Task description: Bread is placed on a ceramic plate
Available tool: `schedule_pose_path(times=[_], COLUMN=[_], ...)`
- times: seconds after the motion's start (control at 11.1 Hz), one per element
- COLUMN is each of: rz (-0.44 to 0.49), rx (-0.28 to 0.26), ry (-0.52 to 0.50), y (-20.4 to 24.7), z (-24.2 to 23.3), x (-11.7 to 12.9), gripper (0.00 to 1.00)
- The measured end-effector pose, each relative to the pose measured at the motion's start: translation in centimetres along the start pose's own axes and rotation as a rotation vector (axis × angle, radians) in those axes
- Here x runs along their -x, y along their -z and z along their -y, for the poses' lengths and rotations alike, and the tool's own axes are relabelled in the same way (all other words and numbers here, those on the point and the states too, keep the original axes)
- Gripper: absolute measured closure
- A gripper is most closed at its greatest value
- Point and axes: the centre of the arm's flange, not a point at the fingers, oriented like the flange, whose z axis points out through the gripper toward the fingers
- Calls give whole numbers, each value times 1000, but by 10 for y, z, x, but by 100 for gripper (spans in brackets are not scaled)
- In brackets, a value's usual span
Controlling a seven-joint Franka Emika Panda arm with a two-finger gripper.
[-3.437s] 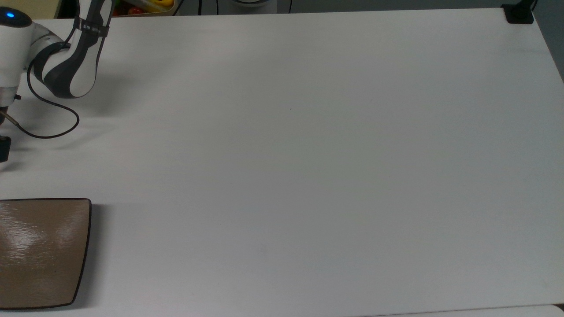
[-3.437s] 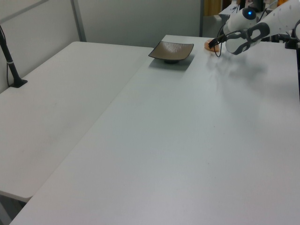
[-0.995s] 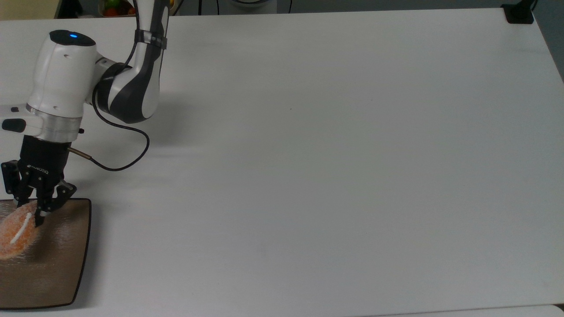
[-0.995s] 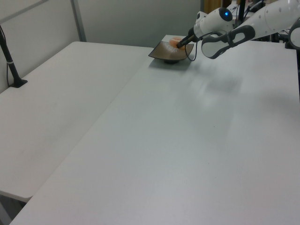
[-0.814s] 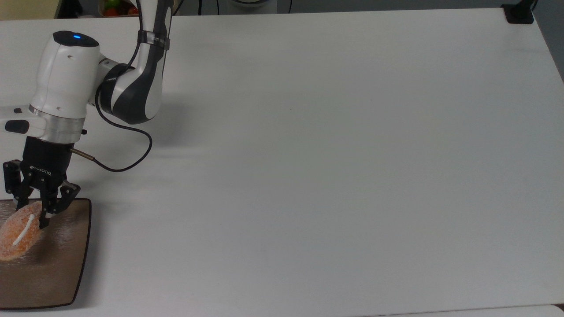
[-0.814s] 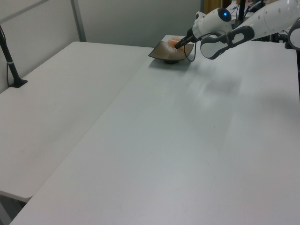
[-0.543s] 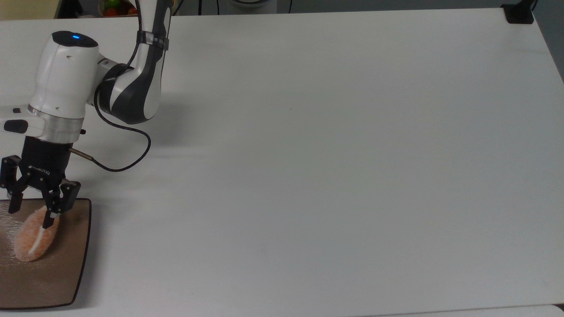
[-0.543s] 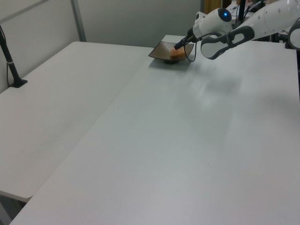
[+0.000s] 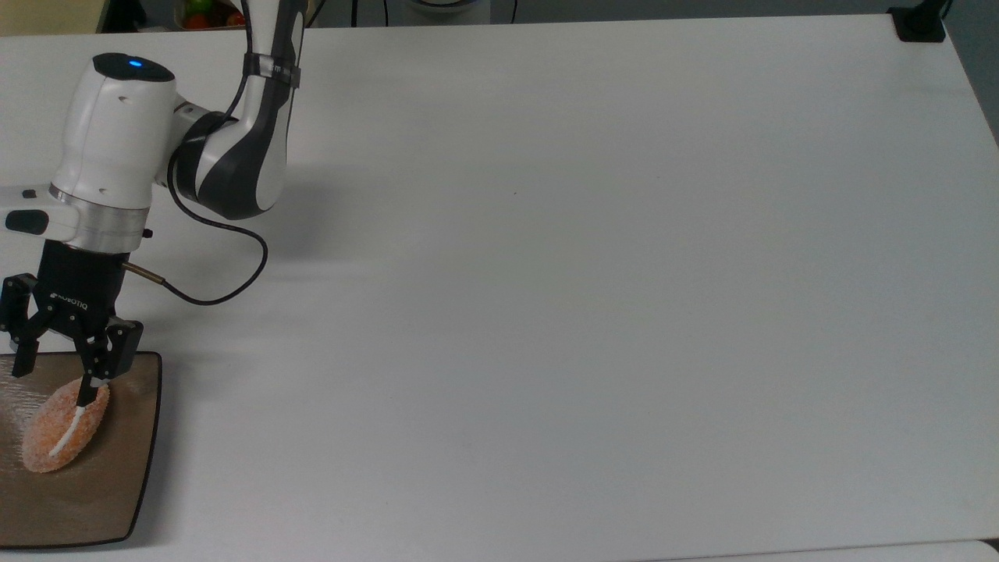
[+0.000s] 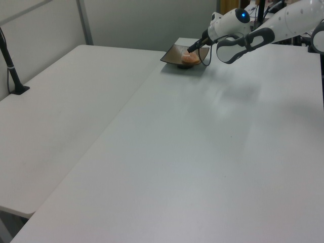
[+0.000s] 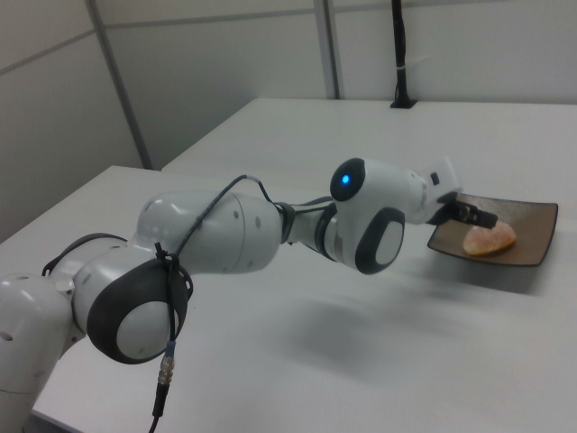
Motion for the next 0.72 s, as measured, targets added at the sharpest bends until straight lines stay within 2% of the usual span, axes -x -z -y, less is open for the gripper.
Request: schedule_pose_path(times=[0.27,0.36,0.72], rz=[-51,-27,273], rx=[-23,-27,-39], ry=[-61,-71,-85], y=[29,39,109], z=[17,20,25], x=[-35,-44,-90], gripper=[15,11,4])
